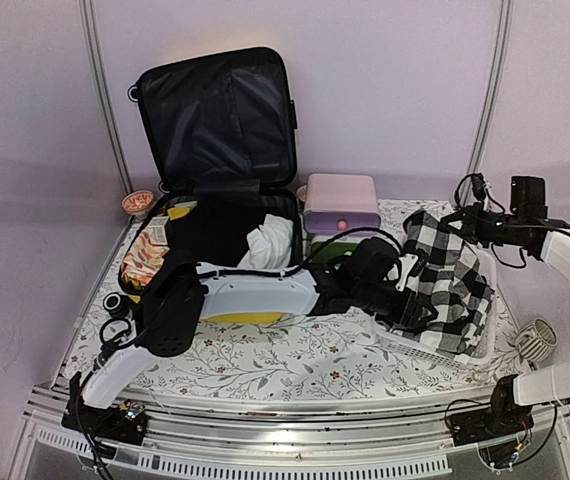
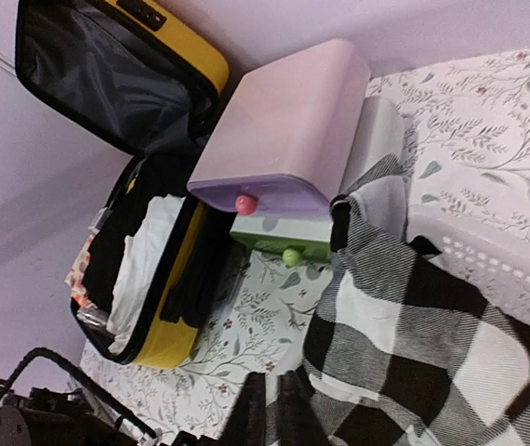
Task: Open, take out, and arrange the luggage
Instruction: Adjust the clothes in the bin.
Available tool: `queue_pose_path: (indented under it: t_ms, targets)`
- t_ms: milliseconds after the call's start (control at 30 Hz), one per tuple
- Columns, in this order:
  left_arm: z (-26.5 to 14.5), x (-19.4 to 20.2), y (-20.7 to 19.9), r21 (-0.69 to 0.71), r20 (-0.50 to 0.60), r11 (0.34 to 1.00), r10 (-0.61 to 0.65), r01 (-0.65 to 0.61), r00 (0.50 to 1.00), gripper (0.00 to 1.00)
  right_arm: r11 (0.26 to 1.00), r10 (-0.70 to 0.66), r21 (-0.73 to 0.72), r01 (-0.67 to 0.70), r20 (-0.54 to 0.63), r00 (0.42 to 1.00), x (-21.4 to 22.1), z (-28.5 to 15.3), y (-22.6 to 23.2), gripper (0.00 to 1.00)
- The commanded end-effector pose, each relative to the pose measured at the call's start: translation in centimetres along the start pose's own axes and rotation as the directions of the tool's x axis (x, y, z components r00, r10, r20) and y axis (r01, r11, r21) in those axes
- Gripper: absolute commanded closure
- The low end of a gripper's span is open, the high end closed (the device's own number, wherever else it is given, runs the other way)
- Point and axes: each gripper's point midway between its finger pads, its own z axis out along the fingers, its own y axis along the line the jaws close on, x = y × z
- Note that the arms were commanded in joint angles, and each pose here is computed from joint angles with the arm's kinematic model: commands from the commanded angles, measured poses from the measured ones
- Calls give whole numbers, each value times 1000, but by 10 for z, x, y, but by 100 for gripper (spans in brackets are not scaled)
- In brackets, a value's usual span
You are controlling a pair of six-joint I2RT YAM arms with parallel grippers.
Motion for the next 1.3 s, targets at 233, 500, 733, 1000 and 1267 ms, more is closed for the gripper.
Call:
queue_pose_path:
  t_ms: [233,500,733,1000,1267]
  targets:
    - [18,40,-5,-73,-92,997,34,-40,995,36,979,195,77,-188,-103,975,20,65,-62,99]
    - [27,52,-2,-84,-119,995,43,-53,992,34,898,356,307,-316,-83,931,77,79,-153,99]
    - [9,13,-8,-111,-55,989,87,-93,995,32,946,223,259,-197,-77,972,38,57,-112,98]
    - [-101,-101,-31,-242,124,959,180,-146,976,18,922,-22,387,31,-27,999,-25,10,-63,94]
    - [-259,-141,23,-533,168,844,167,-53,972,11,967,-211,124,221,-87,974,-20,28,43,92]
